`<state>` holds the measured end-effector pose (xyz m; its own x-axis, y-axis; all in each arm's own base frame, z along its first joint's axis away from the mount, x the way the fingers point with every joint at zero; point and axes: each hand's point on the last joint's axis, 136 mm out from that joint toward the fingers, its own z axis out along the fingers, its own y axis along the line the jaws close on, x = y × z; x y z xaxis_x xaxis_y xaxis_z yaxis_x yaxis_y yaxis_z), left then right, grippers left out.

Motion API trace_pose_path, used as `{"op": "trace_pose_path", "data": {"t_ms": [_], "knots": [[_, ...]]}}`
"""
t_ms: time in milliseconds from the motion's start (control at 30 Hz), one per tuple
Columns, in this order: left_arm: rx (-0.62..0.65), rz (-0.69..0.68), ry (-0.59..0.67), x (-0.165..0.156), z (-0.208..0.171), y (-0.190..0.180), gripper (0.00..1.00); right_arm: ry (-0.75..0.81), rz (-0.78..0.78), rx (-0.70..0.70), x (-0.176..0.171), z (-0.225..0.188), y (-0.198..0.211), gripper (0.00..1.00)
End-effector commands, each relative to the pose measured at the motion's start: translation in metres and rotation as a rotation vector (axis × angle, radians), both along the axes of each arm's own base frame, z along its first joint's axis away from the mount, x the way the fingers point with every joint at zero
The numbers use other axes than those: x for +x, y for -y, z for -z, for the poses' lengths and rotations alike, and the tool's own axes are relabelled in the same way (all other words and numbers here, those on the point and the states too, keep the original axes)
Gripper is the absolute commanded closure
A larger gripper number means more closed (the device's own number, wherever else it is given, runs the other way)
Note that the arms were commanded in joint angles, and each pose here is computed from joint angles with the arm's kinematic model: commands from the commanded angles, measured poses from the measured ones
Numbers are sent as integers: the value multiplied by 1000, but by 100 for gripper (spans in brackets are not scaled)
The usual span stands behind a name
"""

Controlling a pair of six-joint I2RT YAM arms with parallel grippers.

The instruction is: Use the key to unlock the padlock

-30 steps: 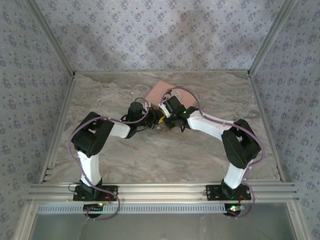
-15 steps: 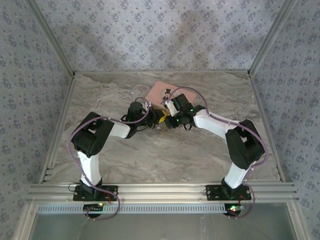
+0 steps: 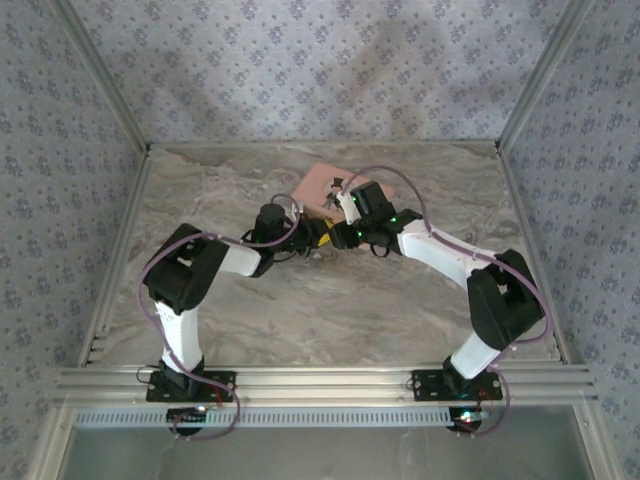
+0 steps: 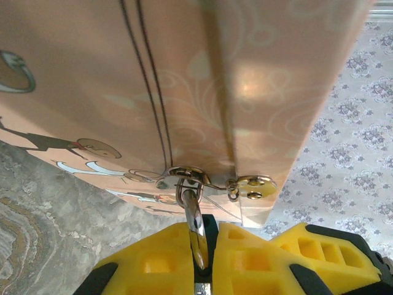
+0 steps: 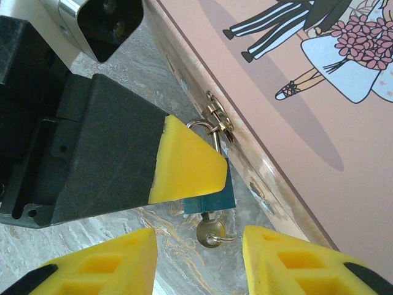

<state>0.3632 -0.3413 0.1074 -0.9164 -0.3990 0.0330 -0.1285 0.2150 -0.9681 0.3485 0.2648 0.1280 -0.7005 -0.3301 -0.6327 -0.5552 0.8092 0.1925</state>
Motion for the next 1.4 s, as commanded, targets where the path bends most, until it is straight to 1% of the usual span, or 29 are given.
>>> {"op": "trace_pose_path", "data": {"t_ms": [0,233,500,667,767,833,933,967,1000,1033,1133,1167,1200,1233,1267,1300,1333,1367], "knots": [[-53,26,56,0,-18,3,100,-16,6,-31,2,13,-1,57],[-62,29,57,0,-21,3,100,26,4,-87,9,20,-4,56],[-64,27,58,0,-22,3,100,35,-8,-141,12,27,-7,59],[-69,27,58,1,-23,3,100,39,-6,-173,14,34,-6,64],[-72,25,59,1,-24,3,100,34,-9,-186,13,37,-5,65],[-72,24,58,1,-24,3,100,54,-11,-174,19,28,-10,68],[-72,23,57,1,-23,3,100,50,-18,-181,18,30,-10,75],[-73,21,58,1,-23,2,100,44,-21,-182,17,31,-10,80],[-72,22,57,1,-23,2,100,41,-25,-177,17,31,-11,89],[-73,22,56,1,-22,2,100,36,-30,-172,16,32,-11,94],[-70,23,55,1,-22,2,100,36,-35,-177,15,32,-11,95],[-69,23,53,1,-21,2,100,35,-36,-178,14,33,-11,94],[-68,22,53,0,-21,2,100,33,-33,-180,14,33,-10,90],[-65,23,50,0,-19,2,100,32,-27,-179,14,32,-10,83],[-61,23,49,0,-18,1,100,29,-22,-178,13,32,-8,72],[-53,25,47,-1,-15,1,100,30,-19,-170,12,30,-8,65],[-39,27,41,-2,-11,0,100,34,-7,-159,12,25,-7,62],[-25,29,32,-4,-6,-1,100,5,-2,-165,4,35,-1,61]]}}
